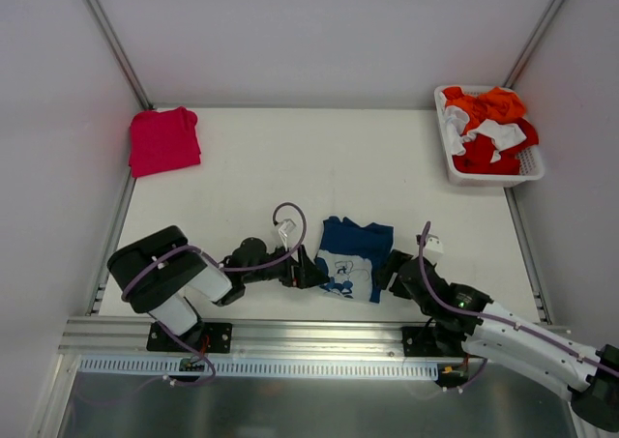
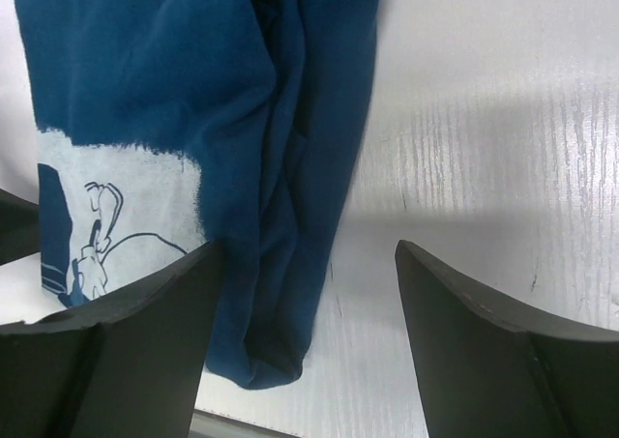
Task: Fold and stack the t-shirts
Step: Smooth out wrinkles on the folded tshirt
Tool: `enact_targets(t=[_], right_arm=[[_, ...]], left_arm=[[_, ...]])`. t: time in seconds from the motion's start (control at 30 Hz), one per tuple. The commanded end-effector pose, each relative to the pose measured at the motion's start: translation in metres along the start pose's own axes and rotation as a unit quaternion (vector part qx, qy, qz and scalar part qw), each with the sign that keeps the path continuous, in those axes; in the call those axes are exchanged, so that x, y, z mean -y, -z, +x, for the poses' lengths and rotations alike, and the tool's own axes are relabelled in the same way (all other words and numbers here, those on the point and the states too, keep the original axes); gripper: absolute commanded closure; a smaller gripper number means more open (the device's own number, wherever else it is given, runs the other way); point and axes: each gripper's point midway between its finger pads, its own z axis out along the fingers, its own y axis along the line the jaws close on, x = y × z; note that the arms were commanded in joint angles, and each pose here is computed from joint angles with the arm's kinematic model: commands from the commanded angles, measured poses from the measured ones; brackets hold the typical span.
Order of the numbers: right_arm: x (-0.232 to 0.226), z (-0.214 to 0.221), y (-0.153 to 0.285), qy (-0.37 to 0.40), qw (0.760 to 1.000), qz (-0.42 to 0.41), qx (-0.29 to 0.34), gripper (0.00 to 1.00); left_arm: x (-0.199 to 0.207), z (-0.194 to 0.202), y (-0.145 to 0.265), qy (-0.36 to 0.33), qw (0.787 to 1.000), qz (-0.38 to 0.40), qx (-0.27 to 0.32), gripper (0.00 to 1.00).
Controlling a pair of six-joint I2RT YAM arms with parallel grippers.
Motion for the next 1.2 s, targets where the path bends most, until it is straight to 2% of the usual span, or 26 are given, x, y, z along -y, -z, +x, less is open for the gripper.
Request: enact_targets(t=[0.0,0.43,0.67,0.87,1.0,1.03,1.17], right_arm=[[-0.009,-0.004,-0.002,-0.018,1.000,-0.017,0.013,0.25],[-0.021,-0.022,0.002,-0.009,0.998,-0.035,0.042,0.24],[-0.021,-0.001,-0.012,-0.011,1.000,-0.028,0.007,0.24],[-0.016,0.010,-0.022,-0.021,0.999,-0.027,0.001,0.24],[-0.018,0.009,-0.023,-0.018,0.999,-0.026,0.002,0.25],[-0.017,0.009,-0.023,-0.017,1.000,-0.025,0.002,0.33],[-0.018,0.009,-0.023,-0.013,1.000,-0.024,0.001,0.46]], left_arm=[[0.013,-0.011,-0.005,-0.005,0.999,0.039,0.016,0.04],[0.010,-0.020,-0.017,-0.024,0.999,0.026,0.016,0.05],[0.010,-0.024,-0.025,-0.026,0.999,0.026,0.014,0.04],[0.004,-0.023,-0.027,-0.021,1.000,0.019,0.011,0.05],[0.000,-0.023,-0.028,-0.014,1.000,0.016,0.007,0.12],[-0.001,-0.023,-0.028,-0.013,1.000,0.015,0.008,0.21],[-0.003,-0.020,-0.029,-0.010,1.000,0.012,0.001,0.39]])
